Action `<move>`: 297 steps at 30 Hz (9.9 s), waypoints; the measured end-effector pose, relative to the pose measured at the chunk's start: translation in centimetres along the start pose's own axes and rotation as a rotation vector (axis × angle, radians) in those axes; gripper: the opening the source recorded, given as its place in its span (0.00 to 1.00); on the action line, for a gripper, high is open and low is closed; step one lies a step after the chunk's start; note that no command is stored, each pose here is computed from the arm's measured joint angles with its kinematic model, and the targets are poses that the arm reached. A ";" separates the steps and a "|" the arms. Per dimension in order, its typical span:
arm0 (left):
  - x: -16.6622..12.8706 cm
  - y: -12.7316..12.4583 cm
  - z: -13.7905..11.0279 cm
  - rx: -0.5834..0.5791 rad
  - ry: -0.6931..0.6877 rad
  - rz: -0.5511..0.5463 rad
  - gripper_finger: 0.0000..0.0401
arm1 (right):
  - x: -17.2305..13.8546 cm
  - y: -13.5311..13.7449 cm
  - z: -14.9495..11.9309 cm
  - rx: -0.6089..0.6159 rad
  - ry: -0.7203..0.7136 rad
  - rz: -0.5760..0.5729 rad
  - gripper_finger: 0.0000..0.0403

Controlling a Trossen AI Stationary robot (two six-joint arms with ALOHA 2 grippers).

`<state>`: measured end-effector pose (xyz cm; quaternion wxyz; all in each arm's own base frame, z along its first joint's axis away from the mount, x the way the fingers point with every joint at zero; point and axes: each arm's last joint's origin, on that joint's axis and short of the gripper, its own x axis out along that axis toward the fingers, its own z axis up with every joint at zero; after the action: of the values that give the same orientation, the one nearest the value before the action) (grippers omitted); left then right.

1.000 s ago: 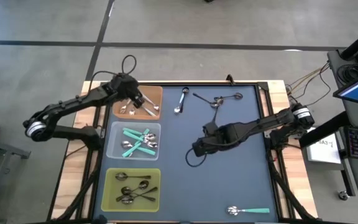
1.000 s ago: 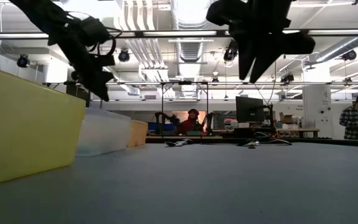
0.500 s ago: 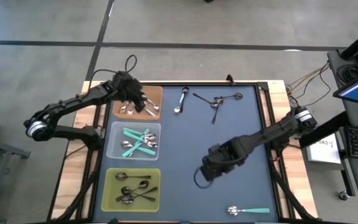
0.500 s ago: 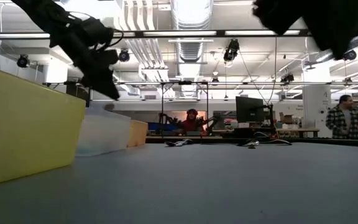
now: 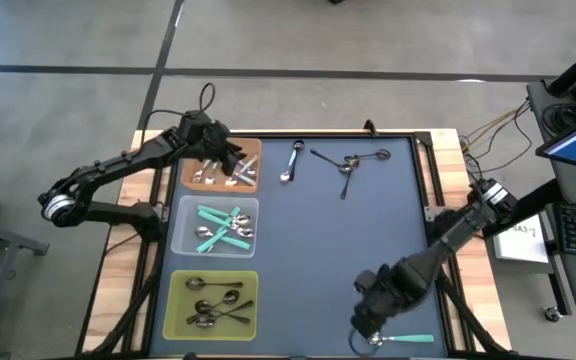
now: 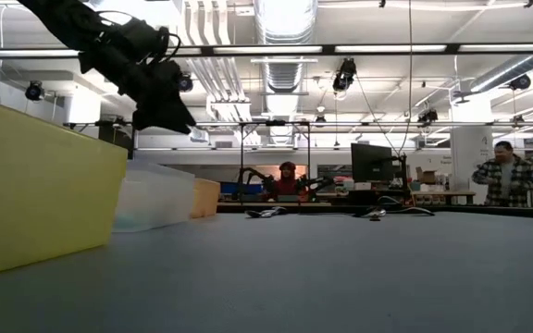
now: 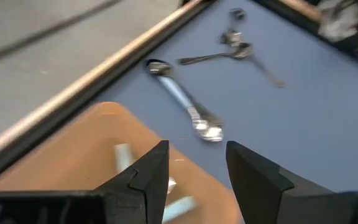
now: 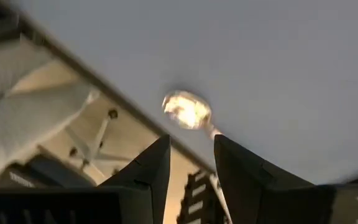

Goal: Sort silverware by color (type)
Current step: Put the light green spoon into the transparent bin, then put the black spoon into the yellow bin

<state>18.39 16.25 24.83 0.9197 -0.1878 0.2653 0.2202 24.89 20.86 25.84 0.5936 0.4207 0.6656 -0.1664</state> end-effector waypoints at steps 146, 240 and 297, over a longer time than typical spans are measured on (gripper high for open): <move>-1.9 -7.3 0.7 -0.031 -0.247 -0.096 0.35 | -12.4 0.4 33.1 -0.368 -1.717 0.138 0.04; -2.3 -8.0 -1.1 -0.252 0.242 -0.249 0.39 | -7.3 -24.6 36.9 -0.173 -0.530 -0.252 0.22; 4.9 -12.3 -0.4 -0.158 0.051 -0.375 0.39 | -12.5 -18.9 35.2 -0.494 -0.777 0.369 0.02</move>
<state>28.23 7.30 24.53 0.9201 -0.3110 0.2305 0.0604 32.75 -20.24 23.73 0.8993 0.2850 0.3294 -0.0403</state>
